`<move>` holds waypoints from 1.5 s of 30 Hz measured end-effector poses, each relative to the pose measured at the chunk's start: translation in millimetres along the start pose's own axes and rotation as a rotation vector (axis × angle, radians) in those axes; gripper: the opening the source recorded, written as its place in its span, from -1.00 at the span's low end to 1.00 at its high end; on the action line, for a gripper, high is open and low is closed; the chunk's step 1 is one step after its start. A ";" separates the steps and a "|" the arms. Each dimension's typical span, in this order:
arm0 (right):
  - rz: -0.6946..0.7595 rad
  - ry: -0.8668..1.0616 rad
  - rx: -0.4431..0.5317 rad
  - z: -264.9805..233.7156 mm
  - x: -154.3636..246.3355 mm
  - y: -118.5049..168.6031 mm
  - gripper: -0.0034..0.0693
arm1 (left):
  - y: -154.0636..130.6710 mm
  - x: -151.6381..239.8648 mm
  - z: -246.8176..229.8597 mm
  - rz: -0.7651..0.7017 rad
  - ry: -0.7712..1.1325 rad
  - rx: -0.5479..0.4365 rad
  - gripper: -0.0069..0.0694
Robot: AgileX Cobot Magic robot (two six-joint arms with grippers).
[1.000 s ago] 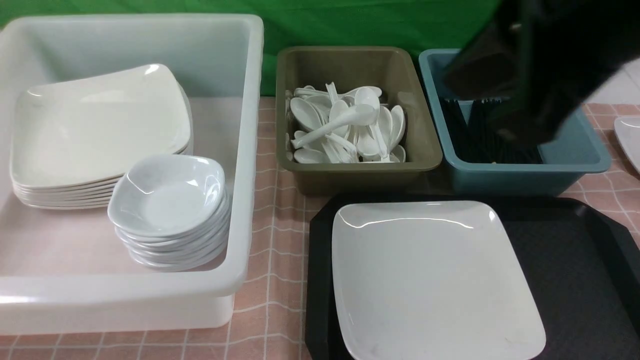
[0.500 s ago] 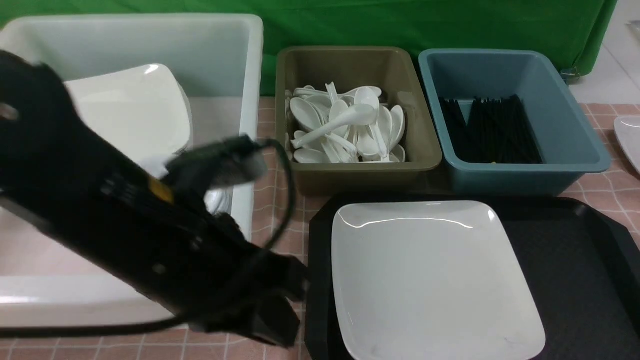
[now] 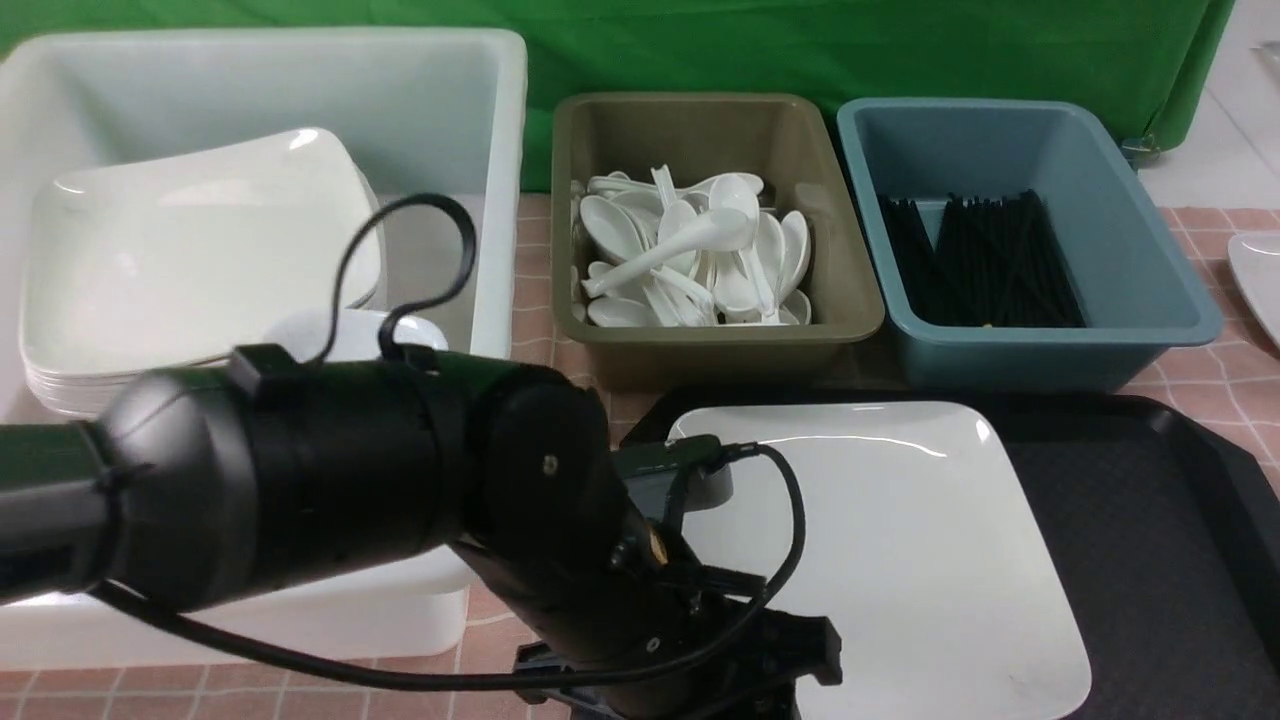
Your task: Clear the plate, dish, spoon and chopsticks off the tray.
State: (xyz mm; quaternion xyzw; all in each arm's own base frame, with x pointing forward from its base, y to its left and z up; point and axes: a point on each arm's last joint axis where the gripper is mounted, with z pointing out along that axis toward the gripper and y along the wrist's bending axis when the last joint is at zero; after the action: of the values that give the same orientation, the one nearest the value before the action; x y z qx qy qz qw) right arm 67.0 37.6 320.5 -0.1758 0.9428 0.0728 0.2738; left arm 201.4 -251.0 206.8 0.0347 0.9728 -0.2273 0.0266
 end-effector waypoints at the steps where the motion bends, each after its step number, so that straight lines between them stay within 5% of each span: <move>1: -0.005 0.000 0.000 0.0 0.0 0.0 -0.82 | 0.2 -1.8 3.4 -0.017 -0.009 0.002 0.43; 19: -0.063 -0.007 -0.002 0.0 -0.7 0.2 -0.82 | 11.2 -13.7 47.7 -0.230 -0.043 -0.062 0.44; 34: -0.066 -0.011 -0.003 0.0 -1.0 0.3 -0.80 | 6.3 -32.4 58.5 -0.099 -0.215 0.023 0.45; 41: -0.059 -0.006 -0.023 0.0 -0.4 2.1 -0.79 | 2.9 -38.4 73.1 -0.310 -0.211 0.099 0.43; 45: -0.051 -0.001 -0.045 -0.1 0.0 4.1 -0.79 | 2.8 -39.9 77.1 -0.351 -0.210 0.110 0.24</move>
State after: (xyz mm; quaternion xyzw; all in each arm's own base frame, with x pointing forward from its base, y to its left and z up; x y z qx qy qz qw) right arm 65.4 41.4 320.7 -0.2057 0.9360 0.0873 0.2720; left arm 244.1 -284.9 139.2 -0.1578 0.9420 -0.2834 0.0860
